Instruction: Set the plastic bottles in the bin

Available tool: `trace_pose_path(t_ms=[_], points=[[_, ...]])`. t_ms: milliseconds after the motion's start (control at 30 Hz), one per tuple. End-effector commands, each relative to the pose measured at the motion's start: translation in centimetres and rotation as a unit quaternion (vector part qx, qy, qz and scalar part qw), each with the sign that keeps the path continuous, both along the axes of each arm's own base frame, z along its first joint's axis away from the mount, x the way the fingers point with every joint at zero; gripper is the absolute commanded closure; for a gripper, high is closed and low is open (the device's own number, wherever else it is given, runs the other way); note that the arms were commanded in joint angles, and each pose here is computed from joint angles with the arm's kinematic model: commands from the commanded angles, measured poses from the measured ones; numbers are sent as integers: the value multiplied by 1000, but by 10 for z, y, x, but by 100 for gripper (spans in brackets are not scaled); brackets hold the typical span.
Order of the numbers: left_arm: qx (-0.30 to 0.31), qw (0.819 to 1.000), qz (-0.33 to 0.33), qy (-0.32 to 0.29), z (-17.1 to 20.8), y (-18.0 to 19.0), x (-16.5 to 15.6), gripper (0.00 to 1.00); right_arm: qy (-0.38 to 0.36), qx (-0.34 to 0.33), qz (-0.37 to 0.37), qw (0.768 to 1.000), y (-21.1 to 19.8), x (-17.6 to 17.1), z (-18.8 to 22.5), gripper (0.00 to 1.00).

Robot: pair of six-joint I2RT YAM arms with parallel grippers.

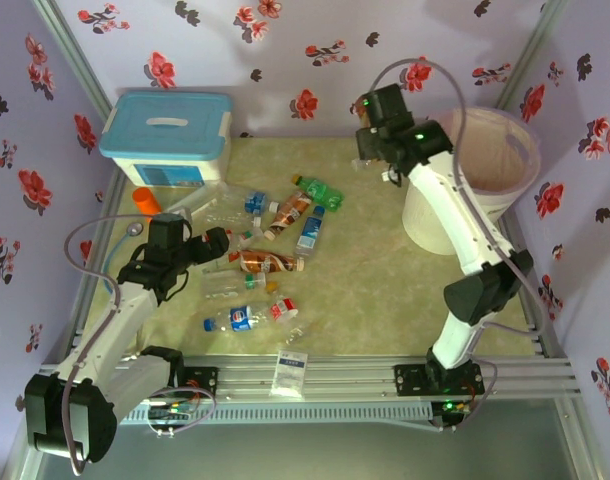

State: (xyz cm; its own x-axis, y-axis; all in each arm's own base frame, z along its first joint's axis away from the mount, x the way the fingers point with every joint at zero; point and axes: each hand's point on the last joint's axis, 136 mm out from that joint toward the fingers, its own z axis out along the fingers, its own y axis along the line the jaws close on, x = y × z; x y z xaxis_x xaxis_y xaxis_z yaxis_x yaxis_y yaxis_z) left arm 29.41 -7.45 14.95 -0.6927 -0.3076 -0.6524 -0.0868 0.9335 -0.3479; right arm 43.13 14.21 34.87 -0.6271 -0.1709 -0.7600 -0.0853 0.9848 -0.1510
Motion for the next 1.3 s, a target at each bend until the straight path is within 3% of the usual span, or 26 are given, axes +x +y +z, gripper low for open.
trace_pose_path(t_ms=[0, 200, 533, 1267], points=[[-8, 1000, -10, -4, -1, -5, -1, 1, -29, -14, -46, 998, -49, -9, 37, 41], [-9, 1000, -12, -6, 5, -7, 3, 1, -30, 3, -122, 992, -122, -8, 42, 42], [-10, 1000, -14, -4, 3, -7, -1, 1, 37, 54, -198, 978, -200, 0, -22, 42], [-12, 1000, -12, -7, 5, -6, -3, 1, 243, 93, -173, 950, -201, 6, -176, 40]])
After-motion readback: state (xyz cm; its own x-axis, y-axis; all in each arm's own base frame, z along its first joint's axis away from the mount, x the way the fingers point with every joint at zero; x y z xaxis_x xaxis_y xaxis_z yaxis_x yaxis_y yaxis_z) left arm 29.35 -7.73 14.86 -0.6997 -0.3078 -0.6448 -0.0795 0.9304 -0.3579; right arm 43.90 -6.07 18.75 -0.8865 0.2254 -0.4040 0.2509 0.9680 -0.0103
